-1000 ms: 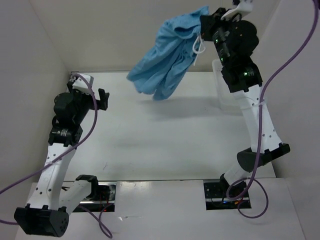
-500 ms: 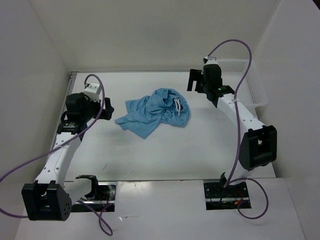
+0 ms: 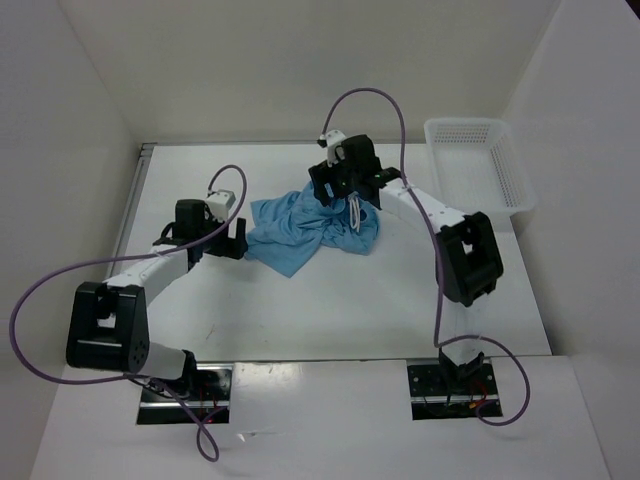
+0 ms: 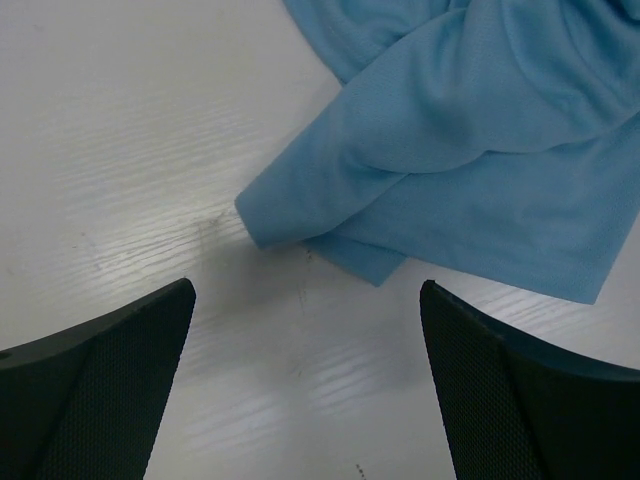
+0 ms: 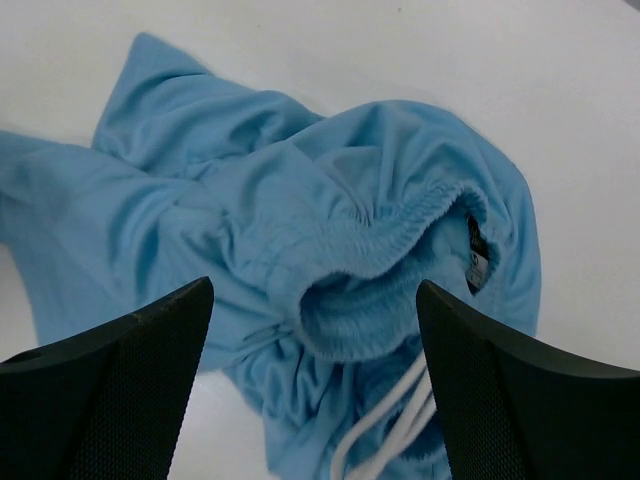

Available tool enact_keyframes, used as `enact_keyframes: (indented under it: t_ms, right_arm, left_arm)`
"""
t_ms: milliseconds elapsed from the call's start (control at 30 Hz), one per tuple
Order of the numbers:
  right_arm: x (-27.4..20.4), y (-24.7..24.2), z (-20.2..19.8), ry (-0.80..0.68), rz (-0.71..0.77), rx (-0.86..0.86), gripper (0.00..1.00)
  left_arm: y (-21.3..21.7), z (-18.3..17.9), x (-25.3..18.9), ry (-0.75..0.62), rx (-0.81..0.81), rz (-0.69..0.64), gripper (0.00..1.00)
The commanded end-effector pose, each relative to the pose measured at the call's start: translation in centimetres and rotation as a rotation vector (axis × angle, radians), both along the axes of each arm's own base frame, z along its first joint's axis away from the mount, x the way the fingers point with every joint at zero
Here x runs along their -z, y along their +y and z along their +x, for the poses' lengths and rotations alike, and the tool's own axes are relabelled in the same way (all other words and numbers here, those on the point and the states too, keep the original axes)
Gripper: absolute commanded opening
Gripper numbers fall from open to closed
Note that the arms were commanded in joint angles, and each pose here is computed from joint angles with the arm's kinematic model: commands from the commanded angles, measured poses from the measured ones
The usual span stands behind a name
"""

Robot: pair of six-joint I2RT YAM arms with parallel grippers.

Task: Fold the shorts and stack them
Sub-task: Move the shorts to the center of the board

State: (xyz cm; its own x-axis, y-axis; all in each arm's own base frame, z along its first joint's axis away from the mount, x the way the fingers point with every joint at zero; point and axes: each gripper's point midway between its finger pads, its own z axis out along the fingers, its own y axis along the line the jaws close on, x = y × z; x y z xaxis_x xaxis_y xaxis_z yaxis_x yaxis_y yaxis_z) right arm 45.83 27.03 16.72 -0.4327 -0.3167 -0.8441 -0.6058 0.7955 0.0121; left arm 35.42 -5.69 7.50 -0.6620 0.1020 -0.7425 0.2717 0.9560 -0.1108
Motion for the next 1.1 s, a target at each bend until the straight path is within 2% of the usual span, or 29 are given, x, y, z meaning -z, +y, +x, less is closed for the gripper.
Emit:
enact_keyframes:
  t_ms: [0,167,367,533,600,700,733,767,833,867,900,967,1067]
  right_arm:
    - [-0.7,2.1,2.6,-0.006,0.049,-0.073,0.87]
    - [2.0,3.6,3.2,0.081,0.097,-0.076,0.86]
    - [3.7,3.1,3.0,0.118,0.084,-0.038,0.81]
    - [1.6,2.2,2.5,0.076,0.078,-0.021,0.81]
    - [1.8,1.9,1.8,0.085,0.073,-0.020,0.81]
    - [1.3,1.7,1.1,0.085,0.079,-0.028,0.81]
    - [1.1,1.7,0.6,0.094,0.091,-0.031,0.81]
    - [1.1,1.8,0.5,0.097,0.095,-0.039,0.79]
    - [1.5,1.9,0.2,0.113,0.101,-0.041,0.78]
    - [2.0,1.9,0.3,0.121,0.097,-0.040,0.74]
    - [1.5,2.0,0.5,0.112,0.102,-0.041,0.72]
    - [2.6,2.7,0.6,0.134,0.100,-0.043,0.68]
    - [2.4,3.0,0.9,0.147,0.127,-0.024,0.61]
  left_arm:
    - [-1.0,2.0,-0.4,-0.095,0.028,-0.008,1.00]
    - [-1.4,2.2,0.9,-0.074,0.045,-0.022,1.00]
    - [-1.6,4.2,1.3,-0.127,0.043,-0.015,1.00]
    - [-2.7,4.4,3.4,-0.097,0.069,-0.015,0.97]
    - [-2.7,4.0,4.4,-0.055,0.069,-0.012,0.90]
    - [-2.8,2.1,5.9,0.029,0.084,-0.021,0.68]
    - [-2.8,1.8,6.2,0.038,0.084,-0.021,0.60]
    - [-2.8,1.5,6.2,0.038,0.084,-0.021,0.39]
    - [-2.7,1.2,6.2,0.040,0.084,-0.020,0.24]
    - [-2.7,1.2,6.2,0.040,0.084,-0.020,0.19]
    - [-2.7,1.4,5.8,0.028,0.084,-0.021,0.09]
    - [-2.8,1.4,5.5,0.018,0.084,-0.022,0.01]
    - [-2.8,1.5,4.4,-0.003,0.085,-0.023,0.00]
